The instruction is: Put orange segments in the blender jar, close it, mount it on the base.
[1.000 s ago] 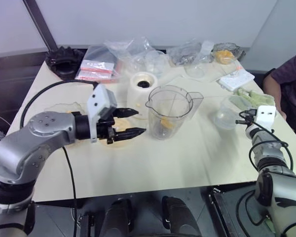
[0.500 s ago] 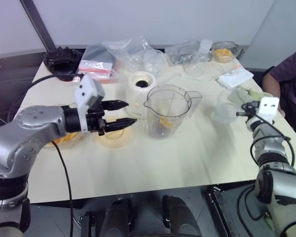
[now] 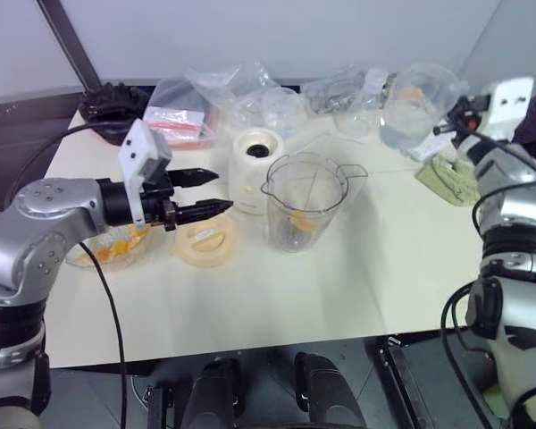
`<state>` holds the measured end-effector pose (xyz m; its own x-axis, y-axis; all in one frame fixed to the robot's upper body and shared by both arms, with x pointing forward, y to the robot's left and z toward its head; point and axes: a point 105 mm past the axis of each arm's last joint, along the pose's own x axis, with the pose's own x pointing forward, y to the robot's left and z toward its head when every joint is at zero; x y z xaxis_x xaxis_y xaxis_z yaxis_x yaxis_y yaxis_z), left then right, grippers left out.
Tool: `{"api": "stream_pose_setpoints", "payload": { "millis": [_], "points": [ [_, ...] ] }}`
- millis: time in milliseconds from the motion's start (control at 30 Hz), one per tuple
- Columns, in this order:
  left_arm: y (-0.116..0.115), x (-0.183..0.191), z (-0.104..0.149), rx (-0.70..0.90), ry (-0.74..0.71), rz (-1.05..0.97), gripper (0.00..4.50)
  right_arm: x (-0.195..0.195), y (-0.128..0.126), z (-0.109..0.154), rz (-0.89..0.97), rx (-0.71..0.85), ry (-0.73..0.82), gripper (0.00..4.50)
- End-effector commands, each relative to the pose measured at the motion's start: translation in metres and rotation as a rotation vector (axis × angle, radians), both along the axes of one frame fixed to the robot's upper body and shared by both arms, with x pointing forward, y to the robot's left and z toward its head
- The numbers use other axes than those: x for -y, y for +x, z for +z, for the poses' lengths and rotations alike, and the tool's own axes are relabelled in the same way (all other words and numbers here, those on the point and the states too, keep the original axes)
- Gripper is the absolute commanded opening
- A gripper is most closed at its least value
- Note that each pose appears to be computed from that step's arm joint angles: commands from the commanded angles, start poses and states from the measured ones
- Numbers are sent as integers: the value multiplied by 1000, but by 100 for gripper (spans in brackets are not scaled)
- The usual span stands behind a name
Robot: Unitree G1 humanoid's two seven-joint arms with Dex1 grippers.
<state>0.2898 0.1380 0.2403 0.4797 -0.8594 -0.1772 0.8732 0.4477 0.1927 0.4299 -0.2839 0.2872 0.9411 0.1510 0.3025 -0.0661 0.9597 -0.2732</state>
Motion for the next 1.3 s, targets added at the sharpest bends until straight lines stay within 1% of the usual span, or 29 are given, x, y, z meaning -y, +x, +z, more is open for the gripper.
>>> {"api": "stream_pose_setpoints", "payload": {
  "millis": [33, 167, 300, 467, 533, 700, 833, 1167, 1300],
  "points": [
    [-3, 1, 10, 57, 9, -9, 306, -20, -14, 56, 74, 137, -70, 3],
    [-3, 2, 9, 57, 8, -7, 306, -40, -18, 66, 146, 138, -115, 3],
    [-3, 2, 9, 57, 5, -5, 306, -52, -21, 69, 186, 138, -156, 3],
    [-3, 4, 8, 57, 0, -6, 306, -77, -29, 68, 252, 157, -299, 3],
    [-3, 5, 8, 57, -4, -10, 306, -82, -30, 67, 251, 168, -344, 3],
    [-3, 7, 10, 56, -28, -20, 306, -91, -30, 65, 243, 182, -397, 3],
    [-3, 6, 10, 55, -27, -21, 306, -94, -31, 64, 244, 191, -435, 3],
    [-2, 7, 9, 53, -27, -20, 306, -102, -35, 61, 243, 238, -590, 3],
    [-2, 7, 8, 53, -26, -21, 306, -103, -35, 61, 239, 255, -622, 3]
  ]
}}
